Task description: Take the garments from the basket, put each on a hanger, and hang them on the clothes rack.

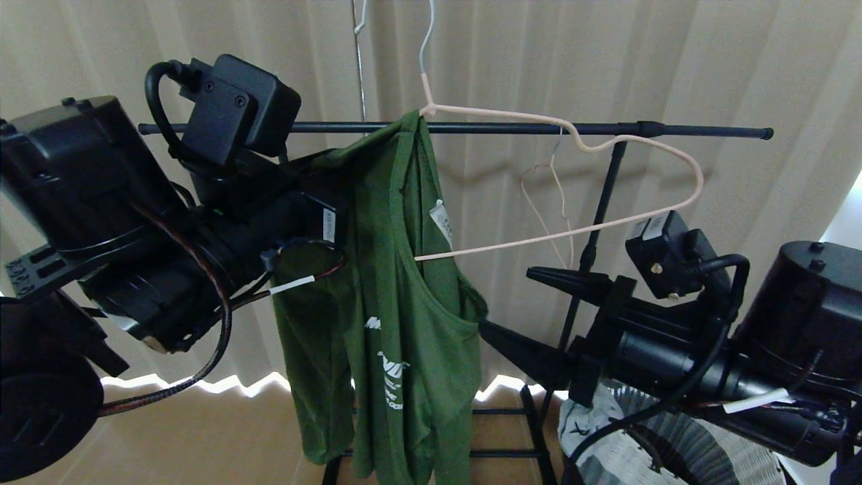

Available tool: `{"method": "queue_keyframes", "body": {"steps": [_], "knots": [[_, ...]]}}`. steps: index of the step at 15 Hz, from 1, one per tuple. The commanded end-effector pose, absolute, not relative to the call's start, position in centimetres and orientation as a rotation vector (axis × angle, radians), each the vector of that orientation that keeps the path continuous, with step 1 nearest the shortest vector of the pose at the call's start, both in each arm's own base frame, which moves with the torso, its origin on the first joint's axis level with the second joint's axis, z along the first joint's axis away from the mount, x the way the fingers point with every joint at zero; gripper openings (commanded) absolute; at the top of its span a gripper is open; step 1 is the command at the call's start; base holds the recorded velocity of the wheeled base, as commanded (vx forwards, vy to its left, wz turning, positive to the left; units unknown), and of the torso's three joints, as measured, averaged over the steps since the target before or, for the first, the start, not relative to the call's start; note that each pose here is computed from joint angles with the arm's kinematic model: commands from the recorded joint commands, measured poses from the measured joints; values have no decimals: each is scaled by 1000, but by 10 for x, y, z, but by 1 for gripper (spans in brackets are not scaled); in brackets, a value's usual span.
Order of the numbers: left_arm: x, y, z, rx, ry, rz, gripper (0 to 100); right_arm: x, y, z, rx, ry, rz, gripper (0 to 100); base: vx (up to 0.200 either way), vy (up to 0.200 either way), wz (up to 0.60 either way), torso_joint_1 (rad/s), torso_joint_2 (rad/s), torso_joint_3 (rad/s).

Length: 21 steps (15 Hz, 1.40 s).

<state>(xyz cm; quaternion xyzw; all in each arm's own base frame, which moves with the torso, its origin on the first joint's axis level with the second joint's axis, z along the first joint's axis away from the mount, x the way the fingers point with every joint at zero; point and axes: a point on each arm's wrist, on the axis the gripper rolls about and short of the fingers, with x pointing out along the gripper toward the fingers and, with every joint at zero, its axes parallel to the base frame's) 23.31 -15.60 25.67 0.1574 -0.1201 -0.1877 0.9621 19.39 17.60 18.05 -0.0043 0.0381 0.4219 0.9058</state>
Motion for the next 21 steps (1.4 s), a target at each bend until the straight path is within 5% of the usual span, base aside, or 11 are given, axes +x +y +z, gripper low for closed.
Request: {"method": "queue_keyframes", "body": {"steps": [1, 21], "knots": [[230, -160, 258, 299, -248, -400, 0, 209, 189, 169, -15, 102, 850, 100, 0, 0, 0, 0, 0, 0], [217, -162, 267, 264, -298, -472, 0, 220, 181, 170, 3, 48, 753, 100, 0, 0, 0, 0, 0, 0]]}}
